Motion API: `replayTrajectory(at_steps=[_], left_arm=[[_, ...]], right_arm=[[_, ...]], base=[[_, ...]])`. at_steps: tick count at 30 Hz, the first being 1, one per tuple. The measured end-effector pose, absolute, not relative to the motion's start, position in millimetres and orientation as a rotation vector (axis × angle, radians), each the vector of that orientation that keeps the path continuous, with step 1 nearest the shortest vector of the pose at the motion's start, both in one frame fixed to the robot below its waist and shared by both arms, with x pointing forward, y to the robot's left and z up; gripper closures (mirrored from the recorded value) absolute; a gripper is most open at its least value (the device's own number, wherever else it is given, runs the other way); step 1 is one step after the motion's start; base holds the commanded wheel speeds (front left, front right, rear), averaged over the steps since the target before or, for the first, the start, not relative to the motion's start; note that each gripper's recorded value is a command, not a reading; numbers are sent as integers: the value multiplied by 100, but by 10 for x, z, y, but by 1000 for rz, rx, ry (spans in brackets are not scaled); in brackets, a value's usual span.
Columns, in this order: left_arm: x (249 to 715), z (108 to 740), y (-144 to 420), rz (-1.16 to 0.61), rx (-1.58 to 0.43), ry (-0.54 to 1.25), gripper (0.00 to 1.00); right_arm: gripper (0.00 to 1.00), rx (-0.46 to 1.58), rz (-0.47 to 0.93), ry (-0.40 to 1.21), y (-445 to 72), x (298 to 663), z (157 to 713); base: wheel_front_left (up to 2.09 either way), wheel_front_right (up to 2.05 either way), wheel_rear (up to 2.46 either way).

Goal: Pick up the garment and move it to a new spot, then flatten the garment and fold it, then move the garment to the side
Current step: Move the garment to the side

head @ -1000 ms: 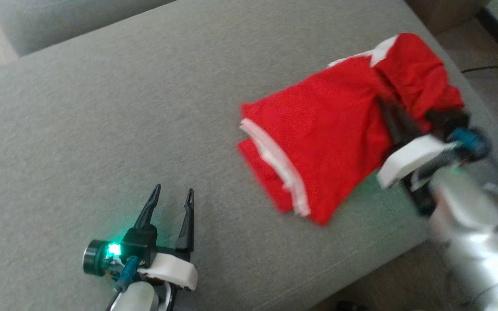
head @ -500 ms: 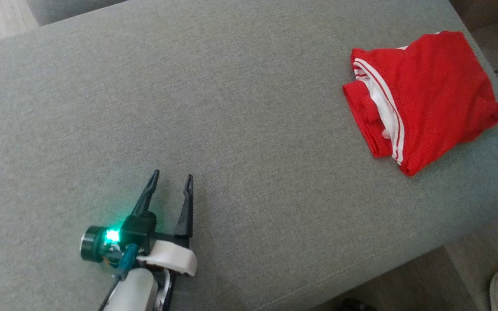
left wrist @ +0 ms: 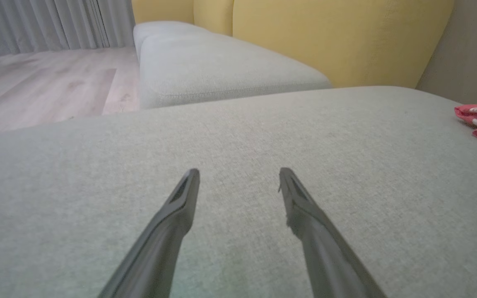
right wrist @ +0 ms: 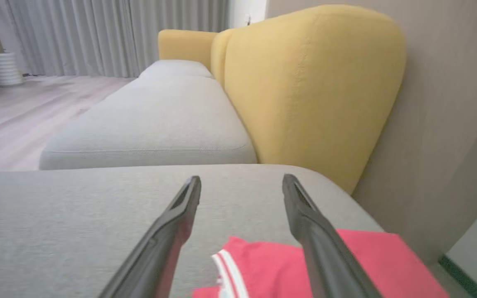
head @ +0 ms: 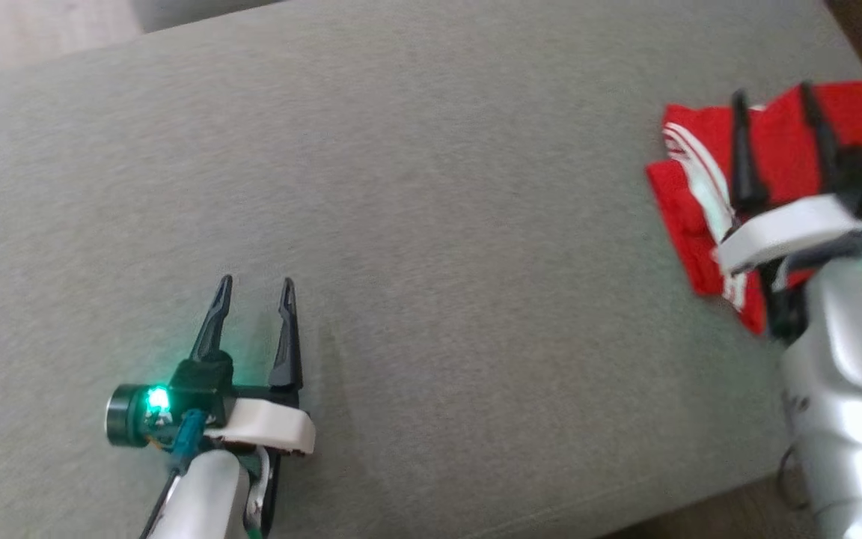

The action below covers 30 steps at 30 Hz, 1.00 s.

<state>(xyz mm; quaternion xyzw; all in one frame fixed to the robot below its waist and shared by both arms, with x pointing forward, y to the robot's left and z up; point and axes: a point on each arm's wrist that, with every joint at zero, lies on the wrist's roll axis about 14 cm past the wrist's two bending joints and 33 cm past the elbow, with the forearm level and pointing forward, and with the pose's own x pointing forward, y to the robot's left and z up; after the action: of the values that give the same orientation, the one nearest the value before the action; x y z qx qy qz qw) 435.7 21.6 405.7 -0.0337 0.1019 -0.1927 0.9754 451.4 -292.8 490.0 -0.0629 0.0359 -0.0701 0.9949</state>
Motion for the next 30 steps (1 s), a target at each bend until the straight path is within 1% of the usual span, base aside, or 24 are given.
replayTrajectory(at_steps=[5, 9, 14, 22, 30], left_arm=[[4294, 4097, 617, -265, -82, 208, 0], [4117, 4073, 914, -187, -73, 225, 0], [3944, 4130, 1226, -95, -103, 220, 0], [3762, 4229, 1414, -46, -123, 197, 0], [3703, 4291, 1441, -45, -132, 179, 0]], right_arm=[[0, -39, -55, 93, -2461, 4475, 4674], [0, 1, -3, 137, -2194, 4377, 4479], [0, 50, 48, 154, -1901, 4290, 4402], [0, 69, 75, 169, -1761, 4123, 4370], [0, 74, 94, 176, -1690, 4008, 4360]], base=[[0, 0, 0], [0, 0, 0], [0, 0, 0], [0, 0, 0], [0, 0, 0]])
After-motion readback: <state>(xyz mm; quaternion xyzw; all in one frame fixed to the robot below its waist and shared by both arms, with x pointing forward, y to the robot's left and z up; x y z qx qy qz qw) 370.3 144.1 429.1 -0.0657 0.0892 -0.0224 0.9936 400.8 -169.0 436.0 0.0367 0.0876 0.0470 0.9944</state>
